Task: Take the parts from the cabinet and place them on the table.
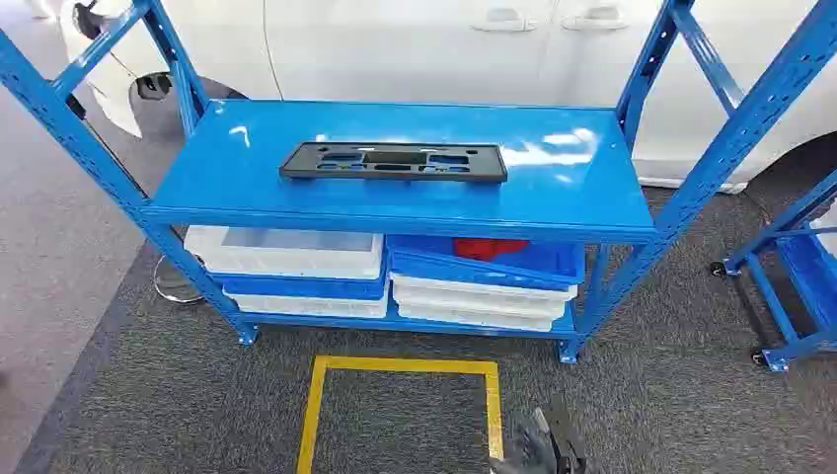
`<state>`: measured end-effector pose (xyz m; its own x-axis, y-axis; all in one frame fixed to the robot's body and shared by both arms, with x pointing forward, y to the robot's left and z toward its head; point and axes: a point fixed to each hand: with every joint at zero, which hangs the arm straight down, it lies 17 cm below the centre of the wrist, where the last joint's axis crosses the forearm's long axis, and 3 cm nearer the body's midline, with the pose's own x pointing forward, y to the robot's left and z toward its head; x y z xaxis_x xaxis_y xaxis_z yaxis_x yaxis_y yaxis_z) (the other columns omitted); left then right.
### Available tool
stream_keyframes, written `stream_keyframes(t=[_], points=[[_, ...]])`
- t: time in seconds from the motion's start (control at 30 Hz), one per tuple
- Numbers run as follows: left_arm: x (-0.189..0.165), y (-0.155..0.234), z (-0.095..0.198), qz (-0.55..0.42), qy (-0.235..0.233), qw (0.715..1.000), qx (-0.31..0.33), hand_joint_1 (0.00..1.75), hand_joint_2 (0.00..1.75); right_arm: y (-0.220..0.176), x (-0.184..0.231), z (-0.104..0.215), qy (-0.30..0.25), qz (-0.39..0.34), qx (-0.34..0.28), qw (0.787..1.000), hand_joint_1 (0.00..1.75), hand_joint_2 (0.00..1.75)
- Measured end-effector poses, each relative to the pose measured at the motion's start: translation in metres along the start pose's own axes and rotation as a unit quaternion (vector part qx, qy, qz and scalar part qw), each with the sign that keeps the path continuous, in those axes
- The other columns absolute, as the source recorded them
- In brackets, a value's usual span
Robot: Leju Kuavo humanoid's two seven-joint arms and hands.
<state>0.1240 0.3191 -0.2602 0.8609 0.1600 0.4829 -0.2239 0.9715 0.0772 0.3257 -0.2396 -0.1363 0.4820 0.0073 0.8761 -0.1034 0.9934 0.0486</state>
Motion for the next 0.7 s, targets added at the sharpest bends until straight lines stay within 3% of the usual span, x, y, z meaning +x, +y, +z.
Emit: stream_keyframes(t=[0.2,0.43,0.57,0.7], points=[[0.007,0.001,-0.001,0.009,-0.011,1.000,0.006,0.00,0.00,0.010,0.122,-0.024,-0.144,0.021,0.012,0.989,0.00,1.75],[0.009,-0.001,-0.002,0.021,-0.015,1.000,0.010,0.00,0.00,0.024,0.243,-0.019,-0.289,0.062,0.012,0.955,0.00,1.75],[0.011,0.001,-0.003,0.032,-0.017,0.999,0.017,0.00,0.00,0.041,0.340,0.009,-0.407,0.089,0.012,0.909,0.00,1.75],[0.011,0.000,-0.002,0.042,-0.016,0.999,0.021,0.00,0.00,0.056,0.401,0.044,-0.489,0.105,0.016,0.866,0.00,1.75]])
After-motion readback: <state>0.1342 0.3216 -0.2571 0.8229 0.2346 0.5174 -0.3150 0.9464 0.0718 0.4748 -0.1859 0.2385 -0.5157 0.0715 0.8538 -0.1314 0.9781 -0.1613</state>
